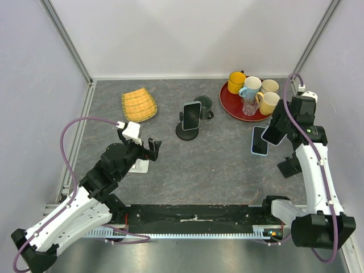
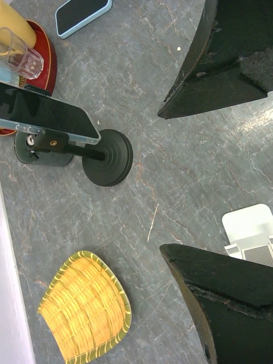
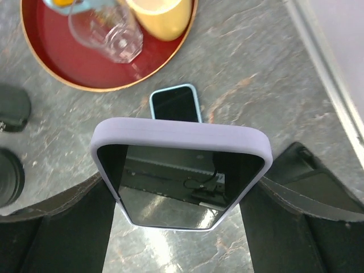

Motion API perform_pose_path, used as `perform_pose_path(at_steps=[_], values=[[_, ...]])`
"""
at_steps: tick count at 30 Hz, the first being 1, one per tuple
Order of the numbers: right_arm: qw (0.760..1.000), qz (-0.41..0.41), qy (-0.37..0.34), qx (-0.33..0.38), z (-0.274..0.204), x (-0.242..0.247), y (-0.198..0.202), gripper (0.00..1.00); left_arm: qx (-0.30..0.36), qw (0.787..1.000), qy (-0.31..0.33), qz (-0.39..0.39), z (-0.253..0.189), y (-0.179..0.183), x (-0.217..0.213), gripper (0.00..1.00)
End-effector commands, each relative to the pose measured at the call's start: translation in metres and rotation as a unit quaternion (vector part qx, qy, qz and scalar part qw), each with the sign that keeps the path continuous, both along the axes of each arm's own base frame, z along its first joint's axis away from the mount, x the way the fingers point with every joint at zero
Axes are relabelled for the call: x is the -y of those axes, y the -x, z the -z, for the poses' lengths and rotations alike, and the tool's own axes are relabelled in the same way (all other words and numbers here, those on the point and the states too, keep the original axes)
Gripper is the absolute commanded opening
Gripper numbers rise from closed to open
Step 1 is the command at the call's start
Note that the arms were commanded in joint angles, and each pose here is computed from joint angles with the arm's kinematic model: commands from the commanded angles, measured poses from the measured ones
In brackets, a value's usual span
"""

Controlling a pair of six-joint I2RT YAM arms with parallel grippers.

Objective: Remove the phone from the phone stand

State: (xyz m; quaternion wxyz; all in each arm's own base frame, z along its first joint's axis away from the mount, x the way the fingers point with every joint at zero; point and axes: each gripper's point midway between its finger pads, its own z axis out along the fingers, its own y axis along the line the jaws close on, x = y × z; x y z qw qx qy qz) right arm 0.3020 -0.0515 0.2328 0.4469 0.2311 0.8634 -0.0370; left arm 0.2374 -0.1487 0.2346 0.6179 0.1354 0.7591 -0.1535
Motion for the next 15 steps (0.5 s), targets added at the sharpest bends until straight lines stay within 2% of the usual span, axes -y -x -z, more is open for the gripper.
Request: perform_pose_path(at_steps=[1, 10, 15], values=[[0.998, -0.053, -0.027, 0.030, -0.022, -0.034, -0.020, 0.32, 0.028, 1.000, -0.002, 0.005, -0.013, -0.003, 0.001, 0.97], [0.987, -0.145, -0.053, -0.037, 0.032, -0.116, -0.054, 0.32, 0.030, 1.000, -0.005, 0.001, -0.014, -0.003, -0.001, 0.97], [0.981, -0.163, -0.050, -0.093, 0.073, -0.139, -0.072, 0.32, 0.031, 0.999, -0.008, -0.005, -0.014, -0.003, -0.004, 0.97]])
